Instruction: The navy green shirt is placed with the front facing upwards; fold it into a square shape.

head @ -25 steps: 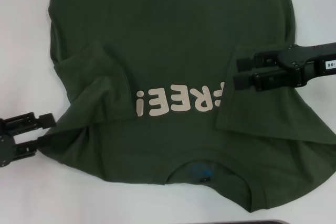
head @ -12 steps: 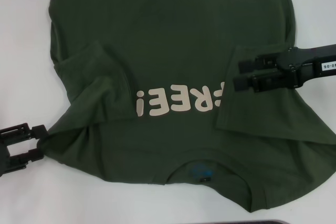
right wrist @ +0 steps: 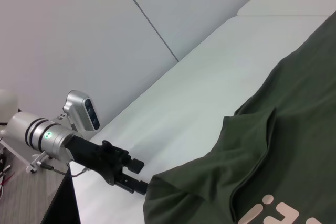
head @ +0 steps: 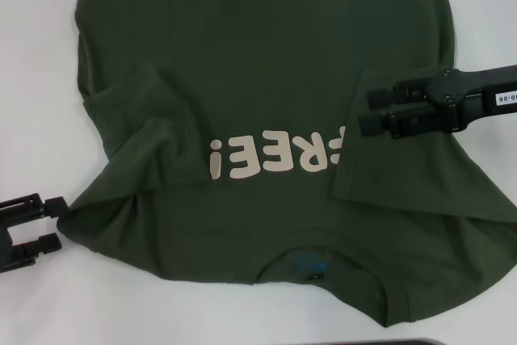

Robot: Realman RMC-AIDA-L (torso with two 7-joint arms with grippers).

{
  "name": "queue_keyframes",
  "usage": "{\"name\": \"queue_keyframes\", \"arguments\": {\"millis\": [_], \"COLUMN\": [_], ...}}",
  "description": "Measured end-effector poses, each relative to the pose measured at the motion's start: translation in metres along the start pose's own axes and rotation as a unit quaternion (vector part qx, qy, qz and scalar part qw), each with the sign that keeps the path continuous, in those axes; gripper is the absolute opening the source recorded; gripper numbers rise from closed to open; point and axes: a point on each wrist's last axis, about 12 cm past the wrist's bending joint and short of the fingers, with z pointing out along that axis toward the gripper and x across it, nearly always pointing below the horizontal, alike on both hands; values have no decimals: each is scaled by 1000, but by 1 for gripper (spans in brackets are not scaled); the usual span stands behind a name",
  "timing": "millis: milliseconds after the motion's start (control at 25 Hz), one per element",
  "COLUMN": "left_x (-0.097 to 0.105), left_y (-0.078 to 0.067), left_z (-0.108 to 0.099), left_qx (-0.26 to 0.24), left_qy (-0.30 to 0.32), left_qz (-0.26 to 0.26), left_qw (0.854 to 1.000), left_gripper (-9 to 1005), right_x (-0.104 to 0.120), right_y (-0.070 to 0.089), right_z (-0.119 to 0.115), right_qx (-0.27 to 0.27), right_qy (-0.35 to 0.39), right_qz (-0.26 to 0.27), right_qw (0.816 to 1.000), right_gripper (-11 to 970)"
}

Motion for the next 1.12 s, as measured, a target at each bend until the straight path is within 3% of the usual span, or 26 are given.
{"name": "queue_keyframes", "arguments": {"millis": [1120], "left_x": [-8], "left_y": [-7], "left_z": [30], "left_qx": [-1], "left_qy": [21], "left_qz": [17], "left_qw": [1000], "left_gripper": [669], "right_x": [0], "right_y": [1], "right_z": [1], "right_qx": [-4], "right_qy": [-2], "right_qz": [1], "right_qw": [1000], "right_gripper": [820]}}
